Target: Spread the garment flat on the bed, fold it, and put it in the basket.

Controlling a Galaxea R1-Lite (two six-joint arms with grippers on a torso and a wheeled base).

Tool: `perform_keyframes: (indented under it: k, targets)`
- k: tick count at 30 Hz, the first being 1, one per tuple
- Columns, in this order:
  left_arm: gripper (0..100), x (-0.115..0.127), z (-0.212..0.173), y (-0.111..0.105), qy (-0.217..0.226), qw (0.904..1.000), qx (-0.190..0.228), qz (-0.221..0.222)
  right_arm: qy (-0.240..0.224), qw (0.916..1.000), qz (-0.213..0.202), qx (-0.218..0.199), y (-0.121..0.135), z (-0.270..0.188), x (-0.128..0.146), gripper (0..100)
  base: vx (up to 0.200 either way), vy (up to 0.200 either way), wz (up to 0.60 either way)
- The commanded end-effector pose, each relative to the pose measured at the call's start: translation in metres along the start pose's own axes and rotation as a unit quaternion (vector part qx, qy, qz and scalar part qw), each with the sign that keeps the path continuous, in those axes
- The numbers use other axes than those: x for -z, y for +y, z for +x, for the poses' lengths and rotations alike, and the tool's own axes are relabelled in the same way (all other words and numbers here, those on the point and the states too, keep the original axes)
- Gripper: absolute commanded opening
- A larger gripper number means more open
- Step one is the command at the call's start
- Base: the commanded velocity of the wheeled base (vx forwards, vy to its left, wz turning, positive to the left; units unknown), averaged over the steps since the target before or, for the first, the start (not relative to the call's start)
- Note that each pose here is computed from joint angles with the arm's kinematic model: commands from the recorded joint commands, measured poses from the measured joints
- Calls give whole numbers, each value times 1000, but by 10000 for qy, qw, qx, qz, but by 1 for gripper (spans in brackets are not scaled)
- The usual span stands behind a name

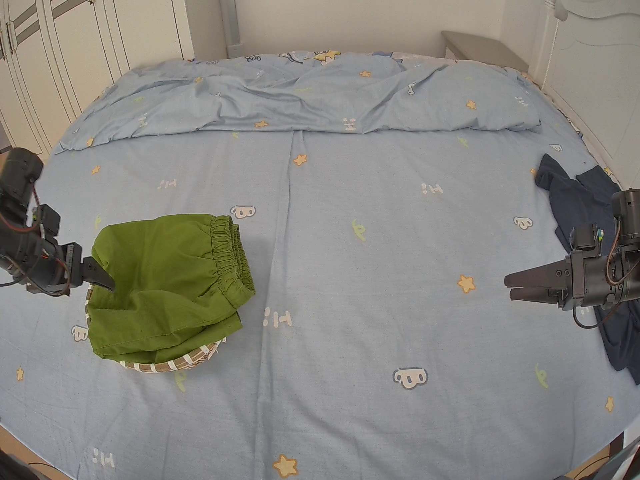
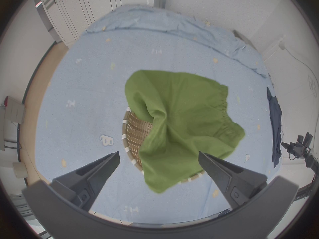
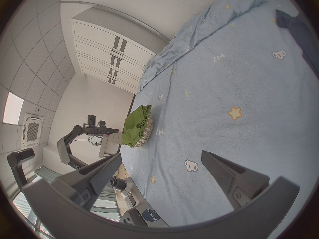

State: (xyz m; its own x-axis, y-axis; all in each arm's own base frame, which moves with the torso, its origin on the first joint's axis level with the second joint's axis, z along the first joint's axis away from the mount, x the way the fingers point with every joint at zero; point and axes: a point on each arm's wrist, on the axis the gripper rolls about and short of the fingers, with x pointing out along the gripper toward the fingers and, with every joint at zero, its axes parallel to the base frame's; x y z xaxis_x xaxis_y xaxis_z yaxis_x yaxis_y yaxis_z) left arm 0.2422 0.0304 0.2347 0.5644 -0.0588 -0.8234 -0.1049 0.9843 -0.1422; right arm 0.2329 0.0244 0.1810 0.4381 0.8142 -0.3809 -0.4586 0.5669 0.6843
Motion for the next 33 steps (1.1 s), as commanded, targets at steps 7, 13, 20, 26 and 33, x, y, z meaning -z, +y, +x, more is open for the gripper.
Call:
perform_keyframes:
  k: [7,13,20,26,33]
  targets:
    - [100,110,-151,-30,-1729,9808,901,-4,-808,9901,-1140,-163,70,-65,73,100,0,0,0]
    - [100,195,-161,-6,-2174,9729,460,-641,-1148,9845,-1318,-169,80,-85,143,100,0,0,0]
    - [100,277,-140,9,-2665,9586,11,-1005,-1309,9824,-1297,-295,89,-100,196,100,0,0,0]
    - [100,319,-93,19,-3151,9449,94,-886,-1113,9810,-1458,-626,88,-110,234,100,0,0,0]
    - [100,311,-37,21,-4365,8988,231,-317,-1404,9762,-1648,-113,69,-102,259,100,0,0,0]
